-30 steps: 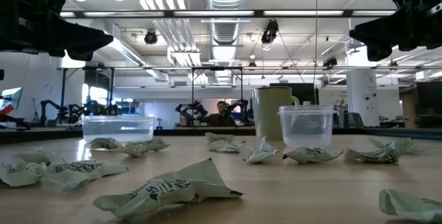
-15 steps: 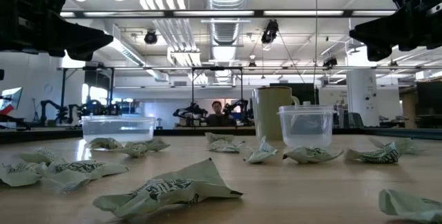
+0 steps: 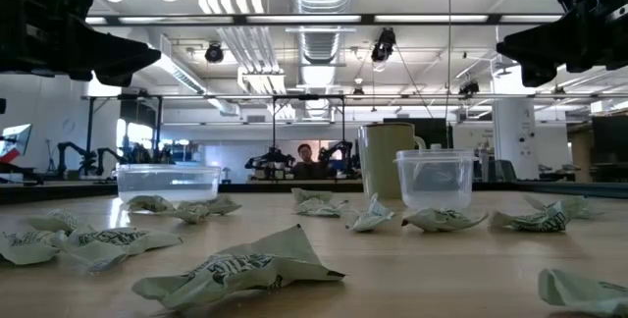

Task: Pick and place Stevia / Truvia into bins

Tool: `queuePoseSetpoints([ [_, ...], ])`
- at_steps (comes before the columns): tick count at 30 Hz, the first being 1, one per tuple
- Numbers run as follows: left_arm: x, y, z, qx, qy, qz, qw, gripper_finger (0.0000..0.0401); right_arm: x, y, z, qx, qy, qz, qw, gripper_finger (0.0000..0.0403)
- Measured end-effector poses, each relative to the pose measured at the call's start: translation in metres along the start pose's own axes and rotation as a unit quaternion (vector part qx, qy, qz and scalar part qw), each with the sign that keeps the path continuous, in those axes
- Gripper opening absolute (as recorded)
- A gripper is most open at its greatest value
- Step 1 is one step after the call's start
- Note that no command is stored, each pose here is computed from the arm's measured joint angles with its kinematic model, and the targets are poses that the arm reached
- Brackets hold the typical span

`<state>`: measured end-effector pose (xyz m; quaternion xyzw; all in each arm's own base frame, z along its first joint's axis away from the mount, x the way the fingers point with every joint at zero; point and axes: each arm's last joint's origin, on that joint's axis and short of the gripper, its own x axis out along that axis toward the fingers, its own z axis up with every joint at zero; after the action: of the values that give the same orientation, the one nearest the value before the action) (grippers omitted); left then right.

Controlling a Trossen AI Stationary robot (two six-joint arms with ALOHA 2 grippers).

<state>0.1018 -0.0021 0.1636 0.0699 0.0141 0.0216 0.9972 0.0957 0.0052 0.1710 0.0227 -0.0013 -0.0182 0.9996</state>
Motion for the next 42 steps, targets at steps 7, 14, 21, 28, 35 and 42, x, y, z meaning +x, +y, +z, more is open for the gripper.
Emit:
queuePoseSetpoints([
  [7, 0.0, 0.0, 0.0, 0.0, 0.0, 0.0, 1.0, 0.0143, 0.0, 0.0, 0.0, 0.0, 0.0, 0.0, 1.0, 0.0073],
  [14, 0.0, 0.0, 0.0, 0.0, 0.0, 0.0, 1.0, 0.0143, 0.0, 0.0, 0.0, 0.0, 0.0, 0.0, 1.0, 0.0073],
  [21, 0.0, 0.0, 0.0, 0.0, 0.0, 0.0, 1.0, 0.0143, 0.0, 0.0, 0.0, 0.0, 0.0, 0.0, 1.0, 0.0073],
  [28, 0.0, 0.0, 0.0, 0.0, 0.0, 0.0, 1.0, 0.0143, 0.0, 0.0, 0.002, 0.031, -0.009, 0.0, 0.999, 0.0073],
  [35, 0.0, 0.0, 0.0, 0.0, 0.0, 0.0, 1.0, 0.0143, -0.001, 0.0, 0.015, 0.07, -0.076, 0.008, 0.995, 0.0073],
  [42, 0.0, 0.0, 0.0, 0.0, 0.0, 0.0, 1.0, 0.0143, -0.001, 0.001, 0.016, 0.102, -0.084, 0.011, 0.991, 0.0073],
])
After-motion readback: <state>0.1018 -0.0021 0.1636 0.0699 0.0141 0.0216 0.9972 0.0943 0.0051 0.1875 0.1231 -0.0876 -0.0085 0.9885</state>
